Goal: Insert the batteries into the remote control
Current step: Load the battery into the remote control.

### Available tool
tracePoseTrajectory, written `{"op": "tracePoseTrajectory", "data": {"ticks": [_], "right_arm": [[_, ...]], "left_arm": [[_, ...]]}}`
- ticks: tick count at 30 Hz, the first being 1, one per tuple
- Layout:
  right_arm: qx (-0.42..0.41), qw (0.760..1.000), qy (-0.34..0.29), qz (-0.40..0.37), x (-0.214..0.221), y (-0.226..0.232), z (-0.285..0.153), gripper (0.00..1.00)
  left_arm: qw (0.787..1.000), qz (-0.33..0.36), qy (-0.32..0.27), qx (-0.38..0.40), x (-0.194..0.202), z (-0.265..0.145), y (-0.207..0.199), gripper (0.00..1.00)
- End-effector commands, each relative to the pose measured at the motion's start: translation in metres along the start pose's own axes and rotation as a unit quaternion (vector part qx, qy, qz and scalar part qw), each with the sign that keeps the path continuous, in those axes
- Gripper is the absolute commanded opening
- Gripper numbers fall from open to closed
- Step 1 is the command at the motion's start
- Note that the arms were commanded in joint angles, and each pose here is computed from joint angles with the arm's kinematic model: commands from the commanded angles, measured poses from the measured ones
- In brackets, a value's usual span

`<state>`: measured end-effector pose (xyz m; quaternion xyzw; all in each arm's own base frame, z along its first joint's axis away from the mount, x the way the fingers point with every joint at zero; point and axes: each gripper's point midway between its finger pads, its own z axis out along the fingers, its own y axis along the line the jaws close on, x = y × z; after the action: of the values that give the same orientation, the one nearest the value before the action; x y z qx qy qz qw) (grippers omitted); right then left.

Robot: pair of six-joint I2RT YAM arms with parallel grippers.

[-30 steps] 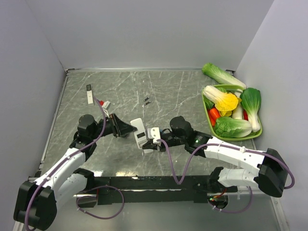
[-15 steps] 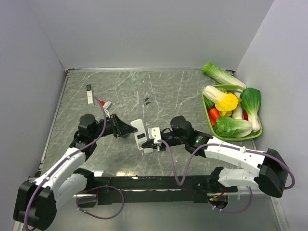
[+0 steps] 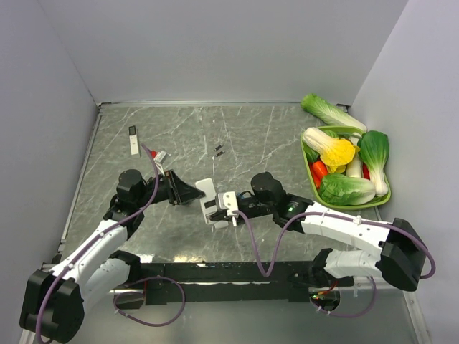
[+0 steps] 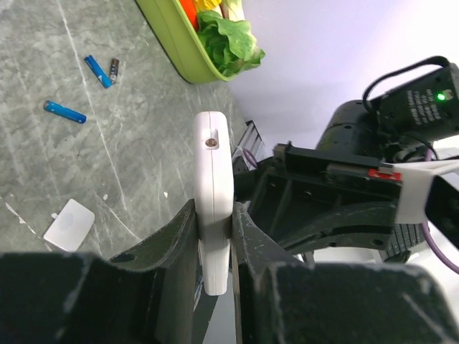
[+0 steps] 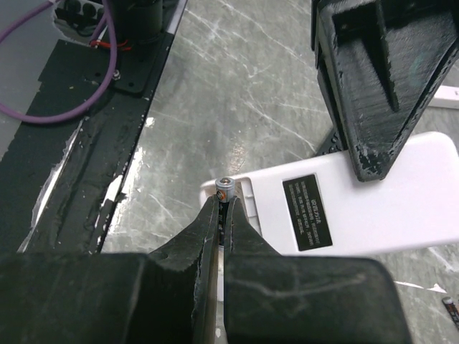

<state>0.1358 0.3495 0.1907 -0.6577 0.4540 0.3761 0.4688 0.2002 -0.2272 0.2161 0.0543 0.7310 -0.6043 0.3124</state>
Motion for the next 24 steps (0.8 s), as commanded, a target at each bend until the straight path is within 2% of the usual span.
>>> {"op": "tracePoseTrajectory", "data": {"ticks": [1, 9, 15, 24], "right_arm": [[-0.005, 0.999, -0.01, -0.033, -0.01, -0.005, 0.001, 0.0], [-0.019, 0.999, -0.002, -0.037, -0.009, -0.003, 0.003, 0.0], [-0.033, 0.998, 0.036, -0.031, 0.004, 0.002, -0.001, 0.0], [-0.057, 0.996, 0.065, -0.015, 0.013, 0.004, 0.004, 0.09]], "left_arm": [[0.999, 0.032, 0.0, 0.042, -0.013, 0.0, -0.031, 0.01], [0.999, 0.028, 0.006, 0.033, -0.011, 0.001, -0.026, 0.01], [0.999, 0.027, 0.009, 0.018, -0.013, 0.002, -0.023, 0.01], [1.0, 0.008, 0.01, 0.013, -0.013, 0.006, -0.015, 0.01]]}}
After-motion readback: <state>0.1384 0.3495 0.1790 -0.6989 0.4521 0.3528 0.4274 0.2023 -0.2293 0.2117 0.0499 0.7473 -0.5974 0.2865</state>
